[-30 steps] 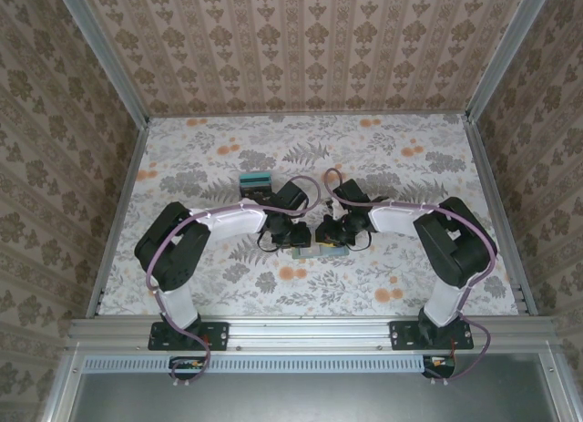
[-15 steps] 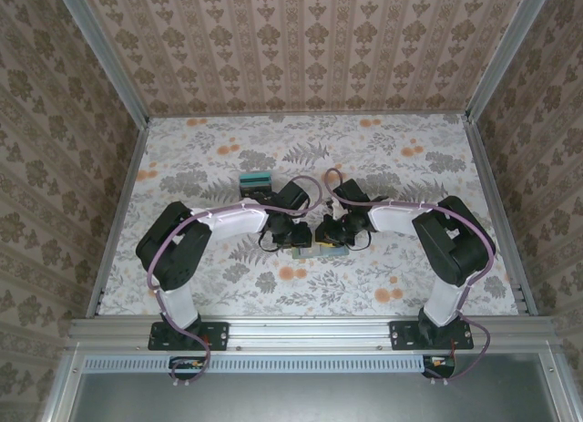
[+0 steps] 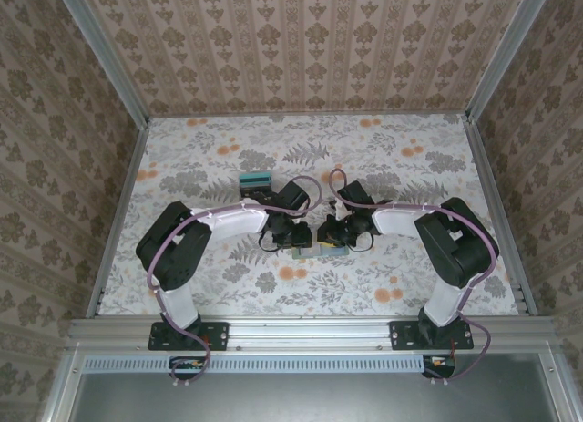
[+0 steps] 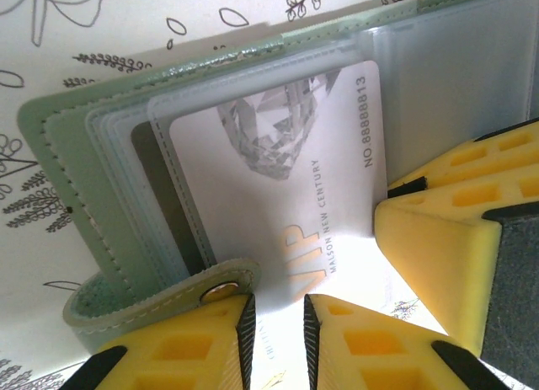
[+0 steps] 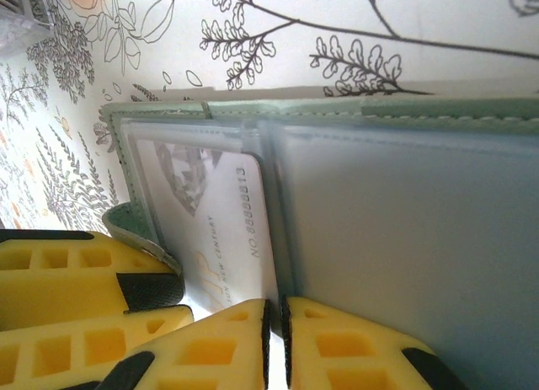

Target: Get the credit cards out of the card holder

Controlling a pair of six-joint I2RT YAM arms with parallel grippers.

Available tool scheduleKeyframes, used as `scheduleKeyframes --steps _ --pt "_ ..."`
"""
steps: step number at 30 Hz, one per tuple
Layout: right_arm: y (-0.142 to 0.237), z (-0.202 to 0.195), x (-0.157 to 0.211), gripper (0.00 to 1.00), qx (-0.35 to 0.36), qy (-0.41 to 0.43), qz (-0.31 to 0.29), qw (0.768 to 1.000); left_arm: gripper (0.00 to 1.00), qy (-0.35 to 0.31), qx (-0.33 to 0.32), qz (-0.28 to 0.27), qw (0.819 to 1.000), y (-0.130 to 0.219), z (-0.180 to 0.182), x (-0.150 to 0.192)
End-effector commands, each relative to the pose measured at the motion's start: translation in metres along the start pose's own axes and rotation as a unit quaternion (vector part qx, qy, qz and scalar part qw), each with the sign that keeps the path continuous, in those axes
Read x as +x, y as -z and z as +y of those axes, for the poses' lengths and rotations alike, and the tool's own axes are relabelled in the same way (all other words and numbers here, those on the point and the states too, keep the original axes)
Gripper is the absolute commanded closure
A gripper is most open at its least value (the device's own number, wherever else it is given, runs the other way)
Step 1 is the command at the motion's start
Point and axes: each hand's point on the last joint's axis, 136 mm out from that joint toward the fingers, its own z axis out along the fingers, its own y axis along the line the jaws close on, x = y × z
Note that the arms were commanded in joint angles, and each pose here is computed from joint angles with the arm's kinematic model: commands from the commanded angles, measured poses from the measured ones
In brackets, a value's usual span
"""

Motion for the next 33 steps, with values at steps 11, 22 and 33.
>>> scheduleKeyframes --steps 11,22,33 --pt "0.009 0.000 0.000 1.00 0.002 0.004 -0.002 1.000 0.75 0.006 -0.023 0.036 0.999 -0.013 0.014 0.017" --pt "0.028 -0.018 -0.006 1.00 0.005 -0.014 -0.021 1.000 0.75 0.010 -0.024 0.037 0.999 -0.014 0.017 0.017" --pt "0.016 -0.018 -0.006 0.76 0.006 -0.003 -0.006 1.000 0.75 0.010 -0.023 0.039 0.999 -0.014 0.016 0.016"
